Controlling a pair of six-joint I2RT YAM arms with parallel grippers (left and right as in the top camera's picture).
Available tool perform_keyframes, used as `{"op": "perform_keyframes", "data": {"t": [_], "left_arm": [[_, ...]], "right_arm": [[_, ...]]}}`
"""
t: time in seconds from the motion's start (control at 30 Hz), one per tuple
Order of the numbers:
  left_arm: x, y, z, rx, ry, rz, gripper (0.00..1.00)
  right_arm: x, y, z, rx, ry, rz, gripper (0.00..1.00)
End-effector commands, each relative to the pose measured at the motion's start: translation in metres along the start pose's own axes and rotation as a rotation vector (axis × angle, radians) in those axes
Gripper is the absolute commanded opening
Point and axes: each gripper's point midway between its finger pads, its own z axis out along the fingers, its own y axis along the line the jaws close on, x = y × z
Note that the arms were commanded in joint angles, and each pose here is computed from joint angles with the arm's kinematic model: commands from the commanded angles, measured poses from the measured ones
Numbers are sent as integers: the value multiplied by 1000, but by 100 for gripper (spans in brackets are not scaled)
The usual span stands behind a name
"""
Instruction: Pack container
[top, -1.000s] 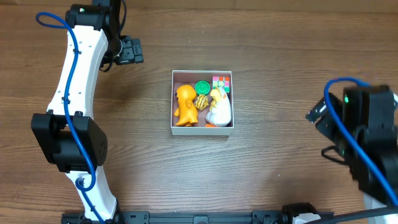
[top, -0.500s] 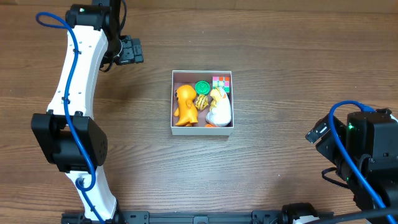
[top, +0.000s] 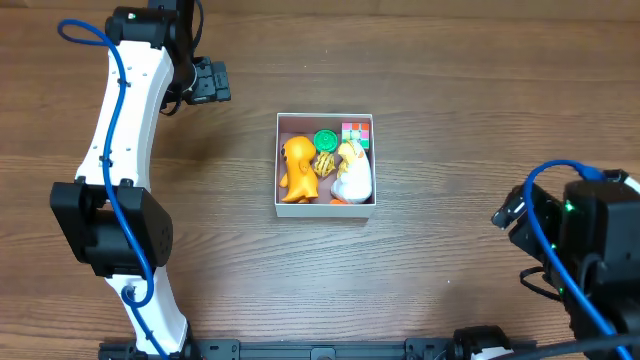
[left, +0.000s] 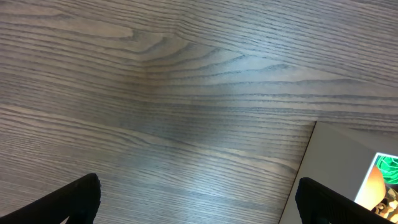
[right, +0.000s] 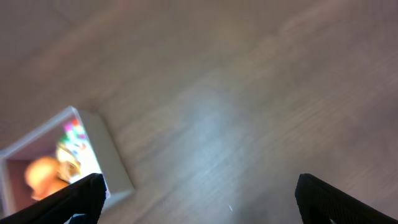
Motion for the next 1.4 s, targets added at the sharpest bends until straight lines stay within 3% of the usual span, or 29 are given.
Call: {"op": "perform_keyframes", "data": {"t": [0.0, 0.13, 0.6, 0.8, 1.03, 1.37], "left_arm": [[-3, 0, -7, 5, -21, -22, 100], [-3, 0, -7, 5, -21, -22, 100], [-3, 0, -7, 5, -21, -22, 100], [-3, 0, -7, 5, -21, -22, 100], [-3, 0, -7, 5, -21, -22, 100], [-3, 0, -7, 5, -21, -22, 100]], "right_arm": [[-14, -4, -31, -96, -171, -33, 100], [-23, -11, -66, -191, -344, -36, 100], [-47, 7, -82, -274, -504, -132, 100], [-46, 34, -63, -397, -565, -180, 100], [-16, 42, -13, -479, -607, -179, 100], [13, 45, 21, -570, -708, -178, 100]]}}
